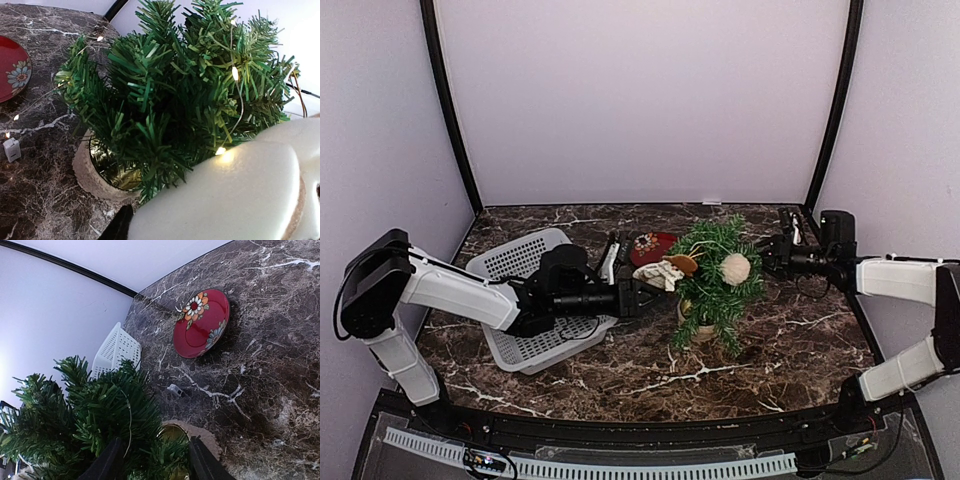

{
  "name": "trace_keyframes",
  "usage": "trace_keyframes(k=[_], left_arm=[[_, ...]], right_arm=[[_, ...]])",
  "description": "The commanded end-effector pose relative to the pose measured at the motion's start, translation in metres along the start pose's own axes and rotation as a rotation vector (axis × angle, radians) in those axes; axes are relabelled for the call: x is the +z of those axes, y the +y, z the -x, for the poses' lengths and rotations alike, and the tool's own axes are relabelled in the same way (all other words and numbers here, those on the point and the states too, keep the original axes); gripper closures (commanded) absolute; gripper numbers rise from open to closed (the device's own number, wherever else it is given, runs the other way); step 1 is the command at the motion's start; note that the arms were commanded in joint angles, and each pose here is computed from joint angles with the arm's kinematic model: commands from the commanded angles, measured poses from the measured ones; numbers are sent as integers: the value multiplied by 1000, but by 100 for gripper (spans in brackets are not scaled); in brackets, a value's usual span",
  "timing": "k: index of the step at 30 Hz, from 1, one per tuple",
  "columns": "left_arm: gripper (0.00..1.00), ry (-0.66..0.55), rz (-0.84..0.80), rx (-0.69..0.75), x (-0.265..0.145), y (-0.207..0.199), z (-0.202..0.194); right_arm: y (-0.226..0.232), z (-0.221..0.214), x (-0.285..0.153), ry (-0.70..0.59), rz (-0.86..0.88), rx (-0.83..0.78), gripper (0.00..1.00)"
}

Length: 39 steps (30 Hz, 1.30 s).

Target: Decorate the small christmas tree

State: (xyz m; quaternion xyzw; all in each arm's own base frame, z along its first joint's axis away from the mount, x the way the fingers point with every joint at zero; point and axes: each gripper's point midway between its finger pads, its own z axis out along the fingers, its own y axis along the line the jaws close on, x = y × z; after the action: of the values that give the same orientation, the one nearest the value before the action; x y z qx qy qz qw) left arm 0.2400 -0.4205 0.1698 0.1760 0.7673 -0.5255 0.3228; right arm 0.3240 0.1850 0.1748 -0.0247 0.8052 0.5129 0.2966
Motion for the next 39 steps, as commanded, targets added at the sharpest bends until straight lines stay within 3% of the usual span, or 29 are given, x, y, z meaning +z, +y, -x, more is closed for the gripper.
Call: trace_keyframes(k=[1, 22, 32, 39], left_arm=[[62, -36, -26, 6, 2, -5, 19], [56, 4, -53, -6, -19, 6, 32], [52, 40, -45, 44, -38, 1, 3], [52, 120, 35, 133, -39, 1, -41]], right_arm=[[2, -11, -6, 7, -4, -13, 56], [11, -32, -30, -13, -46, -4, 56], [19, 11, -41, -86, -83, -61, 53], [30, 46, -38, -117, -95, -140, 50]])
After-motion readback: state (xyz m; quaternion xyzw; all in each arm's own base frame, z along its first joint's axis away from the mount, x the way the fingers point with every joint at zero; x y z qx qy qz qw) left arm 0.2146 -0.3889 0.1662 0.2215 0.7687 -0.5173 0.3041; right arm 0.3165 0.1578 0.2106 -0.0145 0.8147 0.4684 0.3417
